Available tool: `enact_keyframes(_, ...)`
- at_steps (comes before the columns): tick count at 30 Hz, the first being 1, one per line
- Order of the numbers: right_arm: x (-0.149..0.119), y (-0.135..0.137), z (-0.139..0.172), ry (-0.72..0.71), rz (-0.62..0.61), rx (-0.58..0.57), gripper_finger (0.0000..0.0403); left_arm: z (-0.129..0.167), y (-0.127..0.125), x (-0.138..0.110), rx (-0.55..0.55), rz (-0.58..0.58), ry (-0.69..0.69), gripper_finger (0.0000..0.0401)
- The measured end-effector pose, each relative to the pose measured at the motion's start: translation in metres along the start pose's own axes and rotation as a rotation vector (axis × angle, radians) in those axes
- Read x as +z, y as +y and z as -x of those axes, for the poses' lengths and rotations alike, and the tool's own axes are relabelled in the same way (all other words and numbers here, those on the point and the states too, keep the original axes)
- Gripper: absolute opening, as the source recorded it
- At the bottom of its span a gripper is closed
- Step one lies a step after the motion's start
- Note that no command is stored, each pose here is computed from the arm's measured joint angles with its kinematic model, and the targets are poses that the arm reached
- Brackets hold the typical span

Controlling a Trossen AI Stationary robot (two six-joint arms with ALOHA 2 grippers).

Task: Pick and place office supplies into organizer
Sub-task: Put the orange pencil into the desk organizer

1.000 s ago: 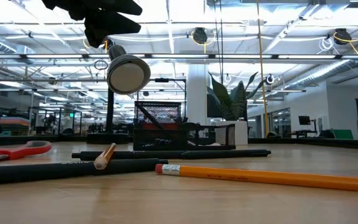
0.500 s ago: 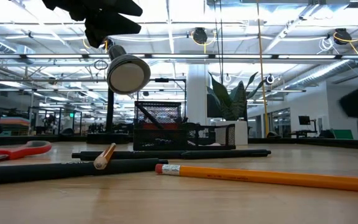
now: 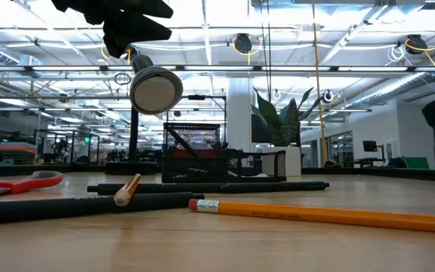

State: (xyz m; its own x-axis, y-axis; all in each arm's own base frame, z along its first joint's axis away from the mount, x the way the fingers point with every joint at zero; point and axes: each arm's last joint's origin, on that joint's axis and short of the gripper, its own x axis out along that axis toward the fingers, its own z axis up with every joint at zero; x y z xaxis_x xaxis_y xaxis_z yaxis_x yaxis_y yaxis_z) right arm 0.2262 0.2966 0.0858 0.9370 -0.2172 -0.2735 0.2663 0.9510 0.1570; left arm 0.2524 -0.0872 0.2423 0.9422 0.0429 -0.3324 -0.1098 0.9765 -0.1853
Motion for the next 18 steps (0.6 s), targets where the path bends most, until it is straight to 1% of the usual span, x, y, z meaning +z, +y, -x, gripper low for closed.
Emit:
enact_keyframes(4, -0.001, -0.001, 0.0, 0.006, -0.014, -0.007, 0.0107, 0.0, 0.0, 0.0, 0.0, 0.0, 0.0, 0.018)
enact_keyframes(7, -0.005, -0.005, 0.001, 0.011, -0.013, -0.039, 0.0109, 0.0, 0.0, 0.0, 0.0, 0.0, 0.0, 0.018)
enact_keyframes(12, -0.008, -0.01, -0.002, 0.039, -0.075, -0.055, 0.0109, 0.0, 0.0, 0.0, 0.0, 0.0, 0.0, 0.0179)
enact_keyframes(16, -0.013, -0.012, -0.009, 0.04, -0.068, -0.072, 0.0109, 0.0, 0.0, 0.0, 0.0, 0.0, 0.0, 0.0179)
enact_keyframes(18, -0.022, -0.014, -0.011, 0.047, -0.045, -0.083, 0.0109, 0.0, 0.0, 0.0, -0.001, 0.0, 0.0, 0.018)
